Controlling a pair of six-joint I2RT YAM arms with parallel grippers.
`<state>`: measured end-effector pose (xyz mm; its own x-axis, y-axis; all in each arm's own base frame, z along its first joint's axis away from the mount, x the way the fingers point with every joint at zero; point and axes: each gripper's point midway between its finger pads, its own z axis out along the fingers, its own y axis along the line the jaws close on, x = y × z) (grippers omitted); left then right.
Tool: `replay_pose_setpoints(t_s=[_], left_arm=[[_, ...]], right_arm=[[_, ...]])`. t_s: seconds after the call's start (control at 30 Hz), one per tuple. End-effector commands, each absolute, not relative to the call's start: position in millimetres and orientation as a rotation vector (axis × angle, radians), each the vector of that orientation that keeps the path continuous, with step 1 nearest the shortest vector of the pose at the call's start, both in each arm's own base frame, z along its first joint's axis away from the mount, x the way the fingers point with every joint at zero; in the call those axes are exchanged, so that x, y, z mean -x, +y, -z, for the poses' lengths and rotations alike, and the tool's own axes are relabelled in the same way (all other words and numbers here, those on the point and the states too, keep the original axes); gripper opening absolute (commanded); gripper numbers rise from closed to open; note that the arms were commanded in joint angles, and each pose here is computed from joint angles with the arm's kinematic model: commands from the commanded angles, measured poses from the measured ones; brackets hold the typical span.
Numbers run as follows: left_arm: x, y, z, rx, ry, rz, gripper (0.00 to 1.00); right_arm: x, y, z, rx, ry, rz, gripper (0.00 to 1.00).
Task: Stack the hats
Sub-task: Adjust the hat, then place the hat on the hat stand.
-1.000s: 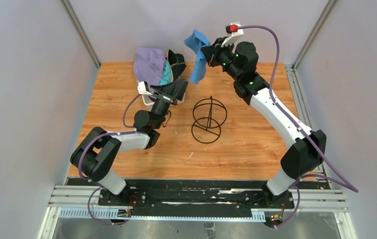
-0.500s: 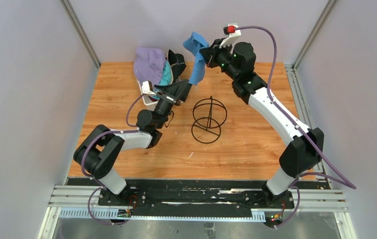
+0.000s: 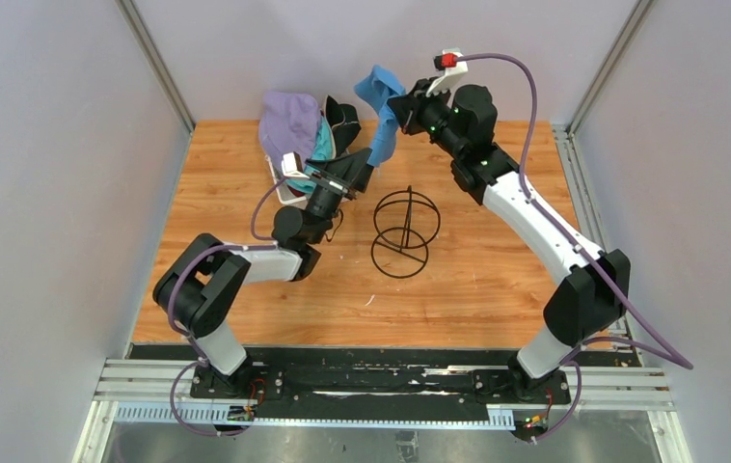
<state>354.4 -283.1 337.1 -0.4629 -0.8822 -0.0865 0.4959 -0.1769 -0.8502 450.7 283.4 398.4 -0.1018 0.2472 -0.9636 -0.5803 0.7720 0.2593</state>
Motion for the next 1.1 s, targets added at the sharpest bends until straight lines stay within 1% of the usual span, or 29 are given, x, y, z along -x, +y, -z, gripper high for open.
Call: replay_pose_setpoints(t_s=[0.0,0.4,0.9,0.97,1.07], left_arm=[[-356,-285,-360,0.5,0.979,1.812,0.84],[-372,-290,-357,0.518,0.971,1.796,0.84],[-385,-292,-367,0.487,0.945,1.814,0.84],[-387,-289,-371,0.472,0.939,1.817,0.79],[-382,-289,-387,0.412,0.915,1.821,0.57]], right_arm=[[-436,272,-428,0.282,1.435,-0.735,0.01],[-405,263,-431,0.321,1.411,-0.757,0.01],[-375,255,-447,0.406,1.349,-0.741,0.01],[-374,252,-446,0.416,1.361,-0.72,0.01],[-373,247,-448,0.416,1.363,-0.688,0.01]])
